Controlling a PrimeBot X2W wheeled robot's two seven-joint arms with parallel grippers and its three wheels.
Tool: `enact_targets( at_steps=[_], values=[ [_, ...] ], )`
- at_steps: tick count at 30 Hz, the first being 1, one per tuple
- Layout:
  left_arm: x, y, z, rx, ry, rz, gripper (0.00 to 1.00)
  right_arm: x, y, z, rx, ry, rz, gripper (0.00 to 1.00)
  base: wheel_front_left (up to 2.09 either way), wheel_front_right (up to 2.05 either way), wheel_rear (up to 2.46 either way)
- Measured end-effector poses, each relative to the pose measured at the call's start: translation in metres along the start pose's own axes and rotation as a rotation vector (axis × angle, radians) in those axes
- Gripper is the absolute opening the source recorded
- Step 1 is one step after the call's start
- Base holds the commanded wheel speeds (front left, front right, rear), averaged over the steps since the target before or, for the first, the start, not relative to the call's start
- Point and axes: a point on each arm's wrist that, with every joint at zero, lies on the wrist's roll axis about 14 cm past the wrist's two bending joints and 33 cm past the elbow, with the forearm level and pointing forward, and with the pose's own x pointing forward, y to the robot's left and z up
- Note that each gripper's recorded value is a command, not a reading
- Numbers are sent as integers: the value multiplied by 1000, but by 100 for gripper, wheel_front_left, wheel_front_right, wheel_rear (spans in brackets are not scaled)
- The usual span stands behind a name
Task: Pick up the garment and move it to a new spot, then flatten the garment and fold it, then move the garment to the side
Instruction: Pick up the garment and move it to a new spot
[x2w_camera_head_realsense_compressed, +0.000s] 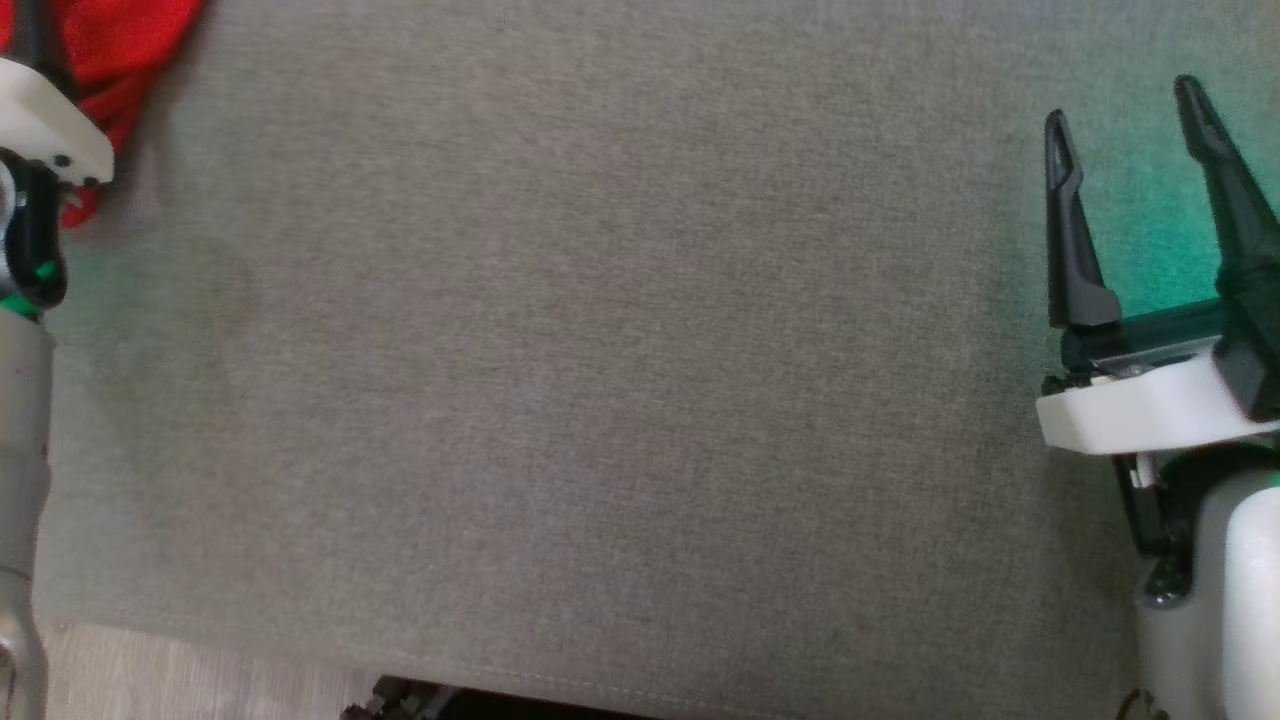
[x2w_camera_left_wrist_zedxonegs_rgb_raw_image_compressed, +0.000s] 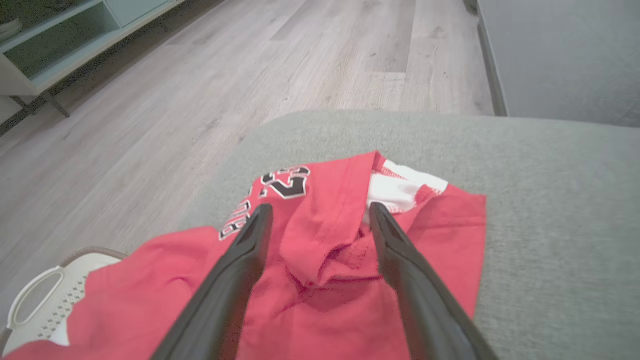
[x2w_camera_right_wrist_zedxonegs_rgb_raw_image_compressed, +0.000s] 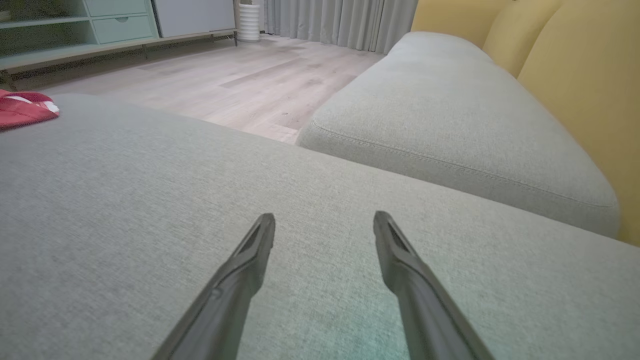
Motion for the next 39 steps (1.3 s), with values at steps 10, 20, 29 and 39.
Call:
enact_targets(
  at_steps=[10, 20, 29, 39],
  values=[
    [27, -3, -47, -14, 150, 14, 13, 0, -13, -20, -2, 42, -28, 100, 0, 0, 0],
    [26, 0, -28, 30, 88, 4, 0, -4, -19, -8, 0, -2, -44, 100, 0, 0, 0],
    [-10, -27, 101, 93, -252, -112, 0, -31, -29, 28, 69, -97, -79, 100, 0, 0, 0],
    [-109, -173, 167, 55, -483, -500, 0, -99, -46, 43, 146, -146, -177, 100, 0, 0, 0]
  ],
)
